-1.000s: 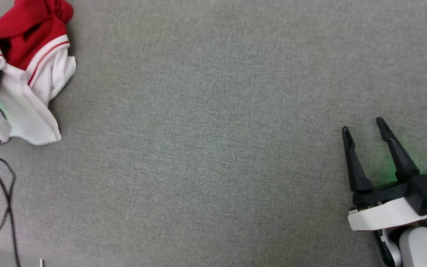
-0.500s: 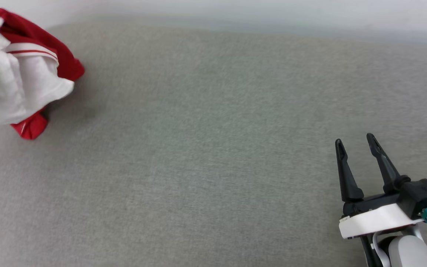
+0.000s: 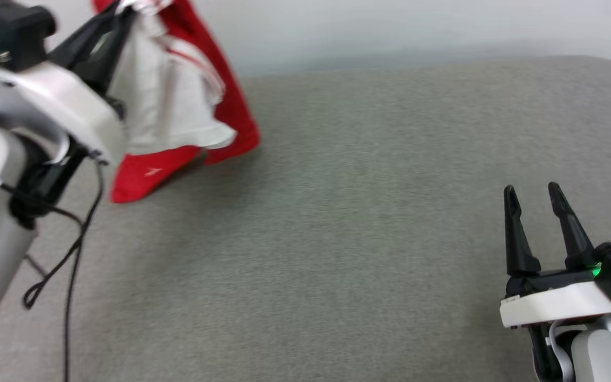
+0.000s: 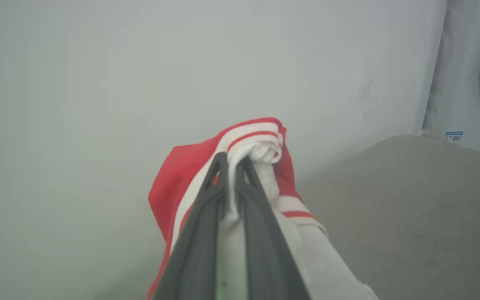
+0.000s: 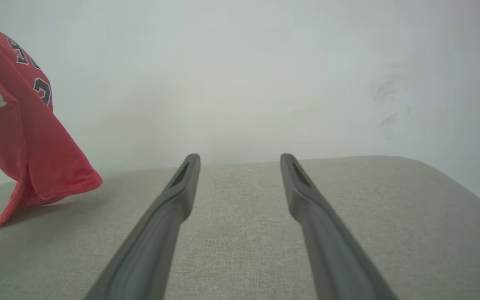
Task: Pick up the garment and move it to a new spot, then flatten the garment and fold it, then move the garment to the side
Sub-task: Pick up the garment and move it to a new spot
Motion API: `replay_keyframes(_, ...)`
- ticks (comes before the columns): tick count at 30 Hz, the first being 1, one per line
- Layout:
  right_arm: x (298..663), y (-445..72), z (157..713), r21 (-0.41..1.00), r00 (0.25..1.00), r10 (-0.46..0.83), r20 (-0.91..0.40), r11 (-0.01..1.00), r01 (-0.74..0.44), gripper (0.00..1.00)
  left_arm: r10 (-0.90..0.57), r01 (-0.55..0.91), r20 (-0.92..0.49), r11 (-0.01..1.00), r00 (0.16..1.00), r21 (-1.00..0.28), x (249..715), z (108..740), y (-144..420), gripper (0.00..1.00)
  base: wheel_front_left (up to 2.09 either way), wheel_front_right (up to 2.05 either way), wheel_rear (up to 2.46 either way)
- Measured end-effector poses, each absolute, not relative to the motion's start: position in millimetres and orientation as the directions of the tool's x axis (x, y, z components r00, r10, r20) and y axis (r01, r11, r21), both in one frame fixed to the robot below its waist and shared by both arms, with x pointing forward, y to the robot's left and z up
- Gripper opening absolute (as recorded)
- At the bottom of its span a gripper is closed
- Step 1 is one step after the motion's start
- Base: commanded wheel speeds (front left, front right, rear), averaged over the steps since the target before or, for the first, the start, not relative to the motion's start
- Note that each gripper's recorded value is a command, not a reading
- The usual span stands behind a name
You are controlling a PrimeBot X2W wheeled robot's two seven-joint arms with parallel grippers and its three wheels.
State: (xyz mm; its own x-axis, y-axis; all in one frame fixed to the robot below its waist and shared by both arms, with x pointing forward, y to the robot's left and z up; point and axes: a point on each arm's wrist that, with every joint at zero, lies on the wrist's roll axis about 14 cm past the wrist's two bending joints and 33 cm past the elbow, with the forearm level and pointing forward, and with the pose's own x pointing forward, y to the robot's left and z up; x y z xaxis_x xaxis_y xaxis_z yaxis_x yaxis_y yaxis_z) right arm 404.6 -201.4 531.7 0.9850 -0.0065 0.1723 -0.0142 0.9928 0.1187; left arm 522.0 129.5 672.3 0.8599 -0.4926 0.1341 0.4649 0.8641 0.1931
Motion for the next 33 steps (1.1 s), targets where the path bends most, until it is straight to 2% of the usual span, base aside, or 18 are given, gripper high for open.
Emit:
replay_keyframes(9, 376.1, -257.8, 534.1, 0.12, 0.971, -0.173, 0.168, 0.981, 0.154, 1.0, -0.681, 0.669, 0.366, 0.72, 0.634, 0.181, 523.5, 730.2, -6.2, 0.0, 0.0, 0.0, 0.0)
replay_keyframes(11, 371.9, -267.2, 531.0, 0.121, 0.967, -0.202, 0.157, 0.975, 0.184, 1.0, -0.707, 0.704, 0.375, 0.689, 0.6, 0.172, 524.5, 724.9, -24.4, 0.0, 0.0, 0.0, 0.0)
replay_keyframes(14, 371.0, -272.3, 524.8, 0.118, 0.966, -0.218, 0.138, 0.972, 0.202, 1.0, -0.73, 0.734, 0.339, 0.663, 0.593, 0.144, 531.4, 698.4, -35.7, 0.0, 0.0, 0.0, 0.0)
replay_keyframes(16, 372.5, -271.9, 521.5, 0.117, 0.968, -0.217, 0.128, 0.972, 0.202, 1.0, -0.751, 0.752, 0.273, 0.648, 0.602, 0.122, 532.0, 665.0, -36.6, 0.0, 0.0, 0.0, 0.0)
replay_keyframes(19, 377.6, -266.8, 518.4, 0.116, 0.972, -0.201, 0.122, 0.976, 0.187, 1.0, -0.783, 0.781, 0.093, 0.621, 0.615, 0.071, 521.5, 592.5, -26.6, 0.0, 0.0, 0.0, 0.0)
replay_keyframes(24, 390.8, -256.1, 518.1, 0.111, 0.978, -0.165, 0.127, 0.982, 0.151, 1.0, -0.743, 0.768, -0.212, 0.638, 0.635, 0.064, 496.6, 486.5, 28.4, 0.0, 0.0, 0.0, 0.0)
replay_keyframes(29, 403.0, -235.7, 511.1, 0.105, 0.988, -0.103, 0.112, 0.99, 0.092, 1.0, -0.654, 0.733, -0.377, 0.672, 0.656, 0.109, 480.5, 436.0, 84.8, 0.0, 0.0, 0.0, 0.0)
replay_keyframes(30, 405.1, -232.1, 510.4, 0.106, 0.989, -0.093, 0.111, 0.991, 0.081, 1.0, -0.633, 0.722, -0.396, 0.681, 0.665, 0.123, 480.3, 431.5, 95.3, 0.8, 0.0, 0.0, 0.0)
replay_keyframes(31, 407.5, -228.6, 510.4, 0.105, 0.99, -0.082, 0.112, 0.992, 0.07, 1.0, -0.613, 0.712, -0.416, 0.689, 0.672, 0.135, 479.3, 426.5, 105.0, 1.0, 0.0, 0.0, 0.0)
replay_keyframes(33, 410.8, -222.3, 510.4, 0.104, 0.991, -0.063, 0.114, 0.993, 0.051, 1.0, -0.585, 0.694, -0.425, 0.702, 0.691, 0.161, 479.4, 423.7, 119.1, 1.0, 0.0, 0.0, 0.0)
